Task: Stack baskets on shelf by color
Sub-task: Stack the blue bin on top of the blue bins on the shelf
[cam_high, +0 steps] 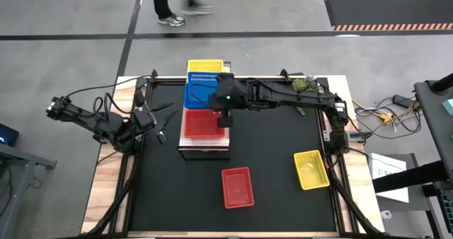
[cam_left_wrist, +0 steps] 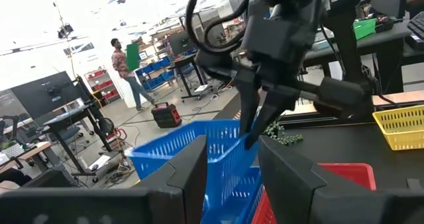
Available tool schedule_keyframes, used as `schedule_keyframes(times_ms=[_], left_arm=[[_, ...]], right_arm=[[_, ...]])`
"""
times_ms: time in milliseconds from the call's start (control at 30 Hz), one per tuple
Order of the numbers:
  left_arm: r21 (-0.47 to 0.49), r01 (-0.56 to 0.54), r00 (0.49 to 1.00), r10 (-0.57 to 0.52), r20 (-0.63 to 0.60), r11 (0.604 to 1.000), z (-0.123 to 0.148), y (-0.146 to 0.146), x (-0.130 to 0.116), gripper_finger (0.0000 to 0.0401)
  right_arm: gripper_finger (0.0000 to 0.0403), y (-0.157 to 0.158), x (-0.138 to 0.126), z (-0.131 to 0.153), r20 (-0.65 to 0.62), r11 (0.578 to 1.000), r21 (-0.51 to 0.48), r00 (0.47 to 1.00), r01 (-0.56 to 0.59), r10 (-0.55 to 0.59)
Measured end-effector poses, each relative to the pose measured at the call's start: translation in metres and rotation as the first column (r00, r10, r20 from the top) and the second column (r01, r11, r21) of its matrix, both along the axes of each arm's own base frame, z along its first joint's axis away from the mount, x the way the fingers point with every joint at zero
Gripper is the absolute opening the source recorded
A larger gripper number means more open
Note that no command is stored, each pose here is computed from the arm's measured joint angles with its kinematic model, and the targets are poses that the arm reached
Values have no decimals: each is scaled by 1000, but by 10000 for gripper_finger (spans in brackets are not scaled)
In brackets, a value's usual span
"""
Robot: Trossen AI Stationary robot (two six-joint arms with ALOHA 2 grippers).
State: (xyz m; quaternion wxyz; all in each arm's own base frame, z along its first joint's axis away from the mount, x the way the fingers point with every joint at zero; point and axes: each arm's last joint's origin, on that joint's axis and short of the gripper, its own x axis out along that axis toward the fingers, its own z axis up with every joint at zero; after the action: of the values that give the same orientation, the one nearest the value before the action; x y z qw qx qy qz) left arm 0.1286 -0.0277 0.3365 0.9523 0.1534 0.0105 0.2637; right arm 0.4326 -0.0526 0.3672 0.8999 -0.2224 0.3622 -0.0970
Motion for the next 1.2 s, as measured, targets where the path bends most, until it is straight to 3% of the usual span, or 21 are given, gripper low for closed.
schedule_keyframes(times_ms=[567,1000,1200], left_arm=[[14,-1,1000,1,-8,1000,0,0,0,118],[15,-1,1000,1,-9,1000,0,0,0,118],[16,-1,1000,1,-10,1000,0,0,0,118]], right_arm=[[12,-8,16,-19,3,1000,10,1000,9,-9],[122,-15,23,-26,34,999,22,998,47,-48],[149,-15,22,-18,52,999,18,998,45,-46]])
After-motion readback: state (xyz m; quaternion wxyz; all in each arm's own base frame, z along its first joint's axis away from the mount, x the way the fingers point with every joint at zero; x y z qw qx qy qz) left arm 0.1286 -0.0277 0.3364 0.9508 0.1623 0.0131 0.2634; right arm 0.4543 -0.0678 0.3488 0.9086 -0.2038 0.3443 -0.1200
